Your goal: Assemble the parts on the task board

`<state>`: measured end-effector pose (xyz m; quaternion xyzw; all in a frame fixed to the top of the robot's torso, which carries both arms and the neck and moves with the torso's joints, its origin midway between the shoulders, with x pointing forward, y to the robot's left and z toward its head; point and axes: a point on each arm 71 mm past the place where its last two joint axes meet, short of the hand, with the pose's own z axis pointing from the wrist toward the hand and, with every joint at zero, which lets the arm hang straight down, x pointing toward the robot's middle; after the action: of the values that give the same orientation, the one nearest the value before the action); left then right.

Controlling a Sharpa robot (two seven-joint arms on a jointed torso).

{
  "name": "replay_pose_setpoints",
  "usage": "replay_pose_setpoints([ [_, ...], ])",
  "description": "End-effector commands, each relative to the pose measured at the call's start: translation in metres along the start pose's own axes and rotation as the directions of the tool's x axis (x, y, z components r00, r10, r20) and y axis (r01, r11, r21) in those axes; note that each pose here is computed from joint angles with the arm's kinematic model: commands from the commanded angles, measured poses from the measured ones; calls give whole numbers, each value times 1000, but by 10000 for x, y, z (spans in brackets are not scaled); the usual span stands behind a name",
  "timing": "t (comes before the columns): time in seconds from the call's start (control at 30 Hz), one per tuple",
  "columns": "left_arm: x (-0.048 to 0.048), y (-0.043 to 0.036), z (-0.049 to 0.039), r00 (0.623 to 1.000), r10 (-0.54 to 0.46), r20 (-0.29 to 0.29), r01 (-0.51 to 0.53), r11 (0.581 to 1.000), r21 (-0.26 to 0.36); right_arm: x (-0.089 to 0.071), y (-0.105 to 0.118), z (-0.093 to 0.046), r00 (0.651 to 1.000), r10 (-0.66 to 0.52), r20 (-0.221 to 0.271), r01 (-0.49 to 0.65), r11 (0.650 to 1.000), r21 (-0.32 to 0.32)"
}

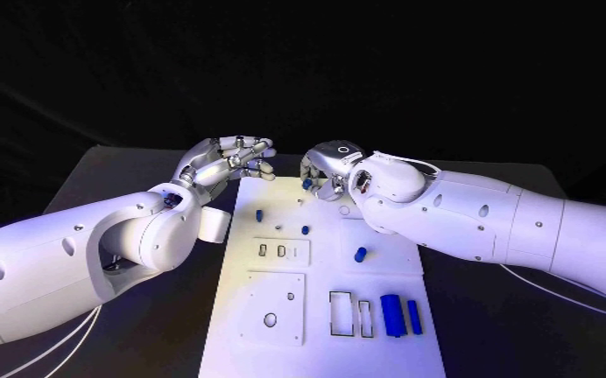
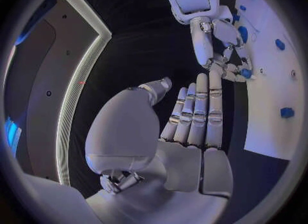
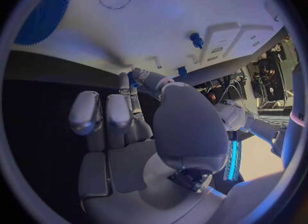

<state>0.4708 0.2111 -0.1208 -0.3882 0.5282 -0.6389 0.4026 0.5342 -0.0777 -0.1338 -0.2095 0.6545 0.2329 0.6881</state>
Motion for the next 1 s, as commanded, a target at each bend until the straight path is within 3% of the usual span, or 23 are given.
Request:
replay_pose_setpoints([
  [0.03, 26, -12, 7, 1000, -3, -23, 3, 1000, 8, 17, 10, 0, 1000, -9, -14, 9, 1000, -9],
  [1.0, 28, -9, 11, 1000, -4, -27, 4, 1000, 6, 39, 20, 14, 1000, 1, -31, -2, 1000, -6],
])
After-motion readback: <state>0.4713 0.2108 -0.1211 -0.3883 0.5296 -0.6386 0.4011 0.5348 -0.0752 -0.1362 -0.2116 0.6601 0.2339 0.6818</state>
